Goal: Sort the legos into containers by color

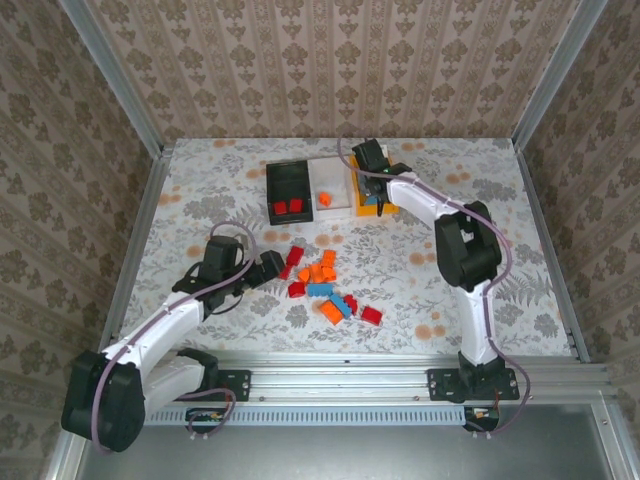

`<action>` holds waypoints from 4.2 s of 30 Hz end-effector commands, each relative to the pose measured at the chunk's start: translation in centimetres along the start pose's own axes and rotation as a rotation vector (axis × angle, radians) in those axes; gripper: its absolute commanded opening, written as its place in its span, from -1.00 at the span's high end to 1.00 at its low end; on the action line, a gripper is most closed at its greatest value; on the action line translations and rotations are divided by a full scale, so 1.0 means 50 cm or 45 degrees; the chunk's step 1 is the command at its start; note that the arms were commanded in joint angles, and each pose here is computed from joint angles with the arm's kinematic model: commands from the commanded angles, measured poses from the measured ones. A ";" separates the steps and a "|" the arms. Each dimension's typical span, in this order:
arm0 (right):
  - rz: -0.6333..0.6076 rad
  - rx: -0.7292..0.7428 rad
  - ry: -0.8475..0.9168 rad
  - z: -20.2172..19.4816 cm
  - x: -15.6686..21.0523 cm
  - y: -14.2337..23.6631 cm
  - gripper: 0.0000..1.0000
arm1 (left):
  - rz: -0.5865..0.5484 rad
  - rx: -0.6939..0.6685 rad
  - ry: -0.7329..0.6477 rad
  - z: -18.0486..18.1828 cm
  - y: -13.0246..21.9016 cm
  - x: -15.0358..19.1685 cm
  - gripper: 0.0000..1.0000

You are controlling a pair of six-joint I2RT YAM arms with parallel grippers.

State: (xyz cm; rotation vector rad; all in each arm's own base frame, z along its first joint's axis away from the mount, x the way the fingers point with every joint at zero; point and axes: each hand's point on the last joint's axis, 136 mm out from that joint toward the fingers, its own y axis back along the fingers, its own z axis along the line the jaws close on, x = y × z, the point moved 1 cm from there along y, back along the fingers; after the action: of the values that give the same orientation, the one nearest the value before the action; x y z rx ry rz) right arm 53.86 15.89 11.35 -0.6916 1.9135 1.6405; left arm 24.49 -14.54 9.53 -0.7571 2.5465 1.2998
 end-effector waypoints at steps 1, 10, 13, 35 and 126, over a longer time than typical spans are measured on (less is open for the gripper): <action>0.021 -0.026 0.081 0.006 -0.029 -0.001 0.33 | 0.011 0.023 -0.035 -0.011 0.010 -0.006 -1.00; 0.047 -0.082 0.109 0.019 -0.057 0.004 -0.23 | 0.052 0.055 -0.027 -0.023 -0.007 -0.009 -1.00; -0.020 -0.120 0.069 0.016 -0.079 0.062 -0.28 | 0.061 0.070 -0.027 -0.030 -0.004 -0.009 -1.00; 0.120 -0.377 0.405 0.272 0.452 0.392 -0.14 | 0.005 0.064 0.097 0.033 0.031 0.061 -0.99; 0.014 -0.047 -0.209 -0.004 -0.058 0.003 0.29 | 0.092 0.119 -0.171 -0.109 -0.025 0.001 -1.00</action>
State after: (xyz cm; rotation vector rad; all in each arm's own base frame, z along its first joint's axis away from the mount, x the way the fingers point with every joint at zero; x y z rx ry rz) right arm 54.93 15.36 13.61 -0.5121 1.7306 1.6524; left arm 25.10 -19.76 11.96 -0.5692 2.5636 1.1647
